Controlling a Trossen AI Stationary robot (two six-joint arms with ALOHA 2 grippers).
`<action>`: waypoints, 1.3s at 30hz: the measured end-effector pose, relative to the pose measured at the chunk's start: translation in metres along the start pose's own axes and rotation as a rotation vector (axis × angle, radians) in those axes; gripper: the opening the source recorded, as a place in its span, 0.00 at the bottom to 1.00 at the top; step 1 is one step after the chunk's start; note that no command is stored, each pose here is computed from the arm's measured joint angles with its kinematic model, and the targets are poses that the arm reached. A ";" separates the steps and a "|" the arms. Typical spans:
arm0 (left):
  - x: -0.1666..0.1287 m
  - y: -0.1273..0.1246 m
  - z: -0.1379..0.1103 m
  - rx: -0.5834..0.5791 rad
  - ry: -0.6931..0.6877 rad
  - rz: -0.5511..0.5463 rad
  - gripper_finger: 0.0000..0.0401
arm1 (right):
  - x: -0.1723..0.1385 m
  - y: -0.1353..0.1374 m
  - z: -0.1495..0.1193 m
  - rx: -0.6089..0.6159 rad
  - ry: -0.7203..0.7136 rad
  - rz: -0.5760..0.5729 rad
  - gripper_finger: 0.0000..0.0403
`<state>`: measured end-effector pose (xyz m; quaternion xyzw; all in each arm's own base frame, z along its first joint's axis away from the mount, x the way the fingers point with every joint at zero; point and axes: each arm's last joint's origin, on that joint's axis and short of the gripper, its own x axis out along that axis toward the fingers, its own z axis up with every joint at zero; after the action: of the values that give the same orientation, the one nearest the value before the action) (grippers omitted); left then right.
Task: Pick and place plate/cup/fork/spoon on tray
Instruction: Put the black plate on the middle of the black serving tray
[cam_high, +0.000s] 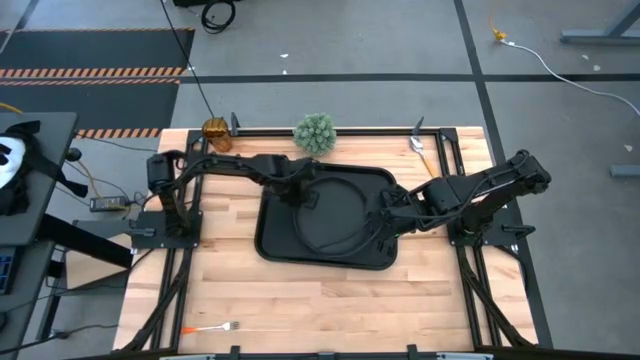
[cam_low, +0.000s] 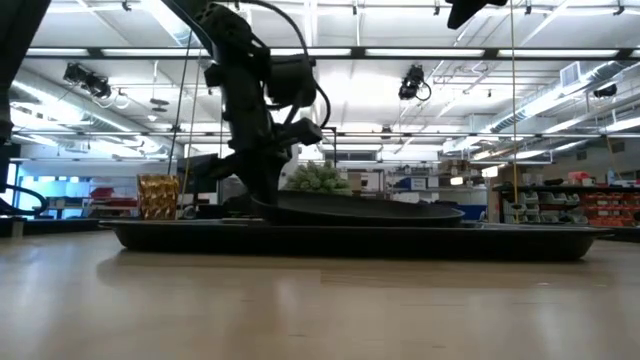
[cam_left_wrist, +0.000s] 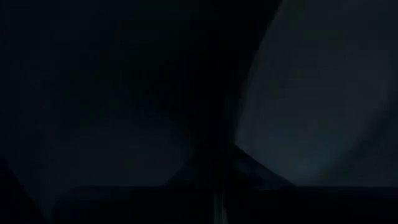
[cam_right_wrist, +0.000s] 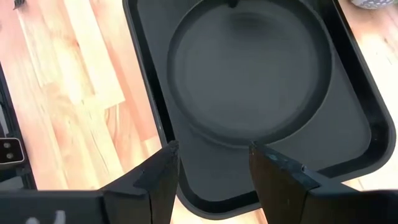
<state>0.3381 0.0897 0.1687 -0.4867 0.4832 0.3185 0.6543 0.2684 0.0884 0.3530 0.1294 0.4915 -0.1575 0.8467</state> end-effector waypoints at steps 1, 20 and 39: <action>-0.001 0.002 0.003 -0.005 -0.012 0.006 0.04 | 0.000 0.000 0.000 0.001 -0.002 0.000 0.49; -0.002 0.010 0.009 0.004 0.039 0.000 0.16 | 0.003 -0.008 0.007 0.029 -0.012 -0.024 0.49; -0.006 0.026 -0.013 0.123 0.102 0.280 0.47 | 0.009 -0.024 0.018 0.074 0.006 -0.035 0.50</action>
<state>0.3095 0.0861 0.1649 -0.3891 0.5973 0.3512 0.6070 0.2773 0.0580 0.3524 0.1528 0.4901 -0.1900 0.8369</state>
